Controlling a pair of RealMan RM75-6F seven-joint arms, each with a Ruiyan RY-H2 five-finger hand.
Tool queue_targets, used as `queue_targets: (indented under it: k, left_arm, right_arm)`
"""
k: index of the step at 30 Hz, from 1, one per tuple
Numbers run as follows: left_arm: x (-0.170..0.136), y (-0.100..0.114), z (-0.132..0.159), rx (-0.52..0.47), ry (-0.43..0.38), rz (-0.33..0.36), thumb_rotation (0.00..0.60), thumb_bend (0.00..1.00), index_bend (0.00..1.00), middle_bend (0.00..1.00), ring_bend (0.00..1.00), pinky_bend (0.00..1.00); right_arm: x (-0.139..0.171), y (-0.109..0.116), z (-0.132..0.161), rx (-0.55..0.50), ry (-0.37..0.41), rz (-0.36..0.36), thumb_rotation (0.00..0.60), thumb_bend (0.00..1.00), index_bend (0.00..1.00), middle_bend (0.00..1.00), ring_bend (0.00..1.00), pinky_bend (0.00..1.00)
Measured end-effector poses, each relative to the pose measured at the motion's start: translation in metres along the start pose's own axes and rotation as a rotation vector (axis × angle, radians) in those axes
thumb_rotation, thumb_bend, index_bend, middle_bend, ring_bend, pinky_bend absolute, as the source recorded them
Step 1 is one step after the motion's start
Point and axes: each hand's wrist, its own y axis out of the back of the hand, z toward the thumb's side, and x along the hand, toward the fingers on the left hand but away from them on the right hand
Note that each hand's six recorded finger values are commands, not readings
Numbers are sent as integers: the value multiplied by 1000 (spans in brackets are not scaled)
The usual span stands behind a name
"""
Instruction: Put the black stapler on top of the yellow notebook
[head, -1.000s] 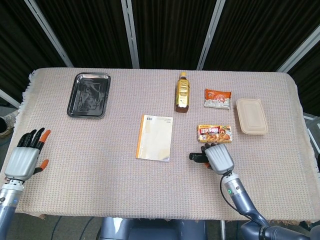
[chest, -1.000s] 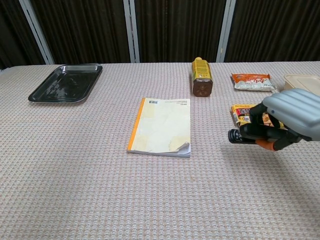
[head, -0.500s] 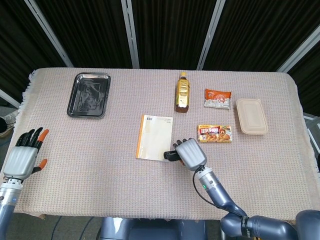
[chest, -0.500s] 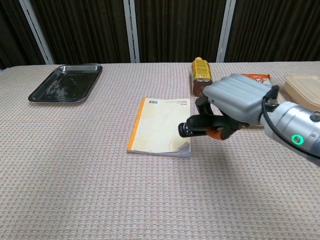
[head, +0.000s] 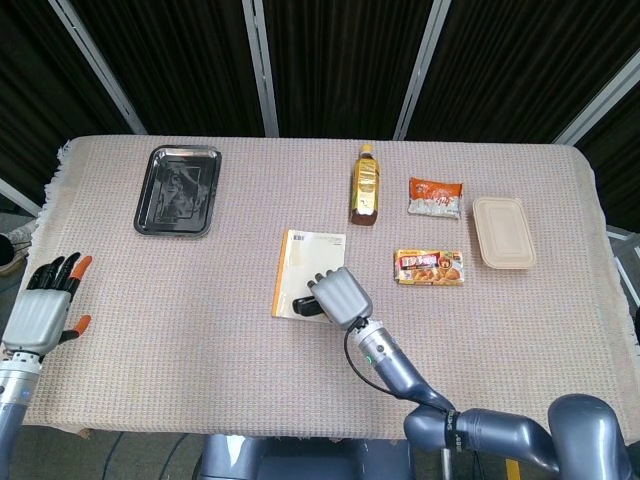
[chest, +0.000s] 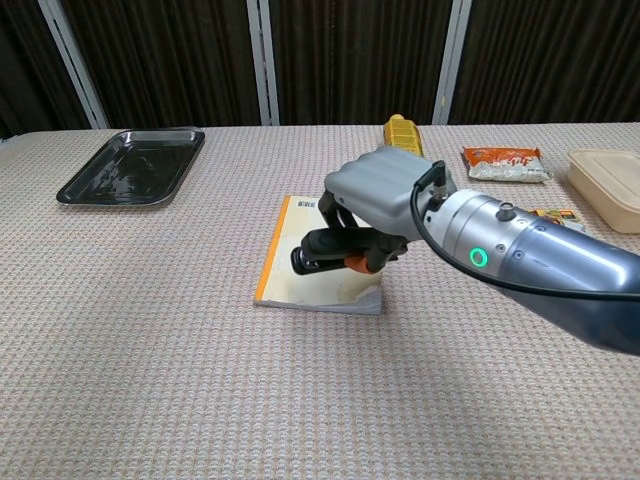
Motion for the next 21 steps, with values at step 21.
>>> queue_targets:
  k: [21]
  left_arm:
    - [4, -4, -6, -3, 22, -22, 600, 301, 0, 0, 0, 105]
  right_arm:
    - [-37, -8, 34, 23, 56, 40, 600, 361, 703, 529, 604, 724]
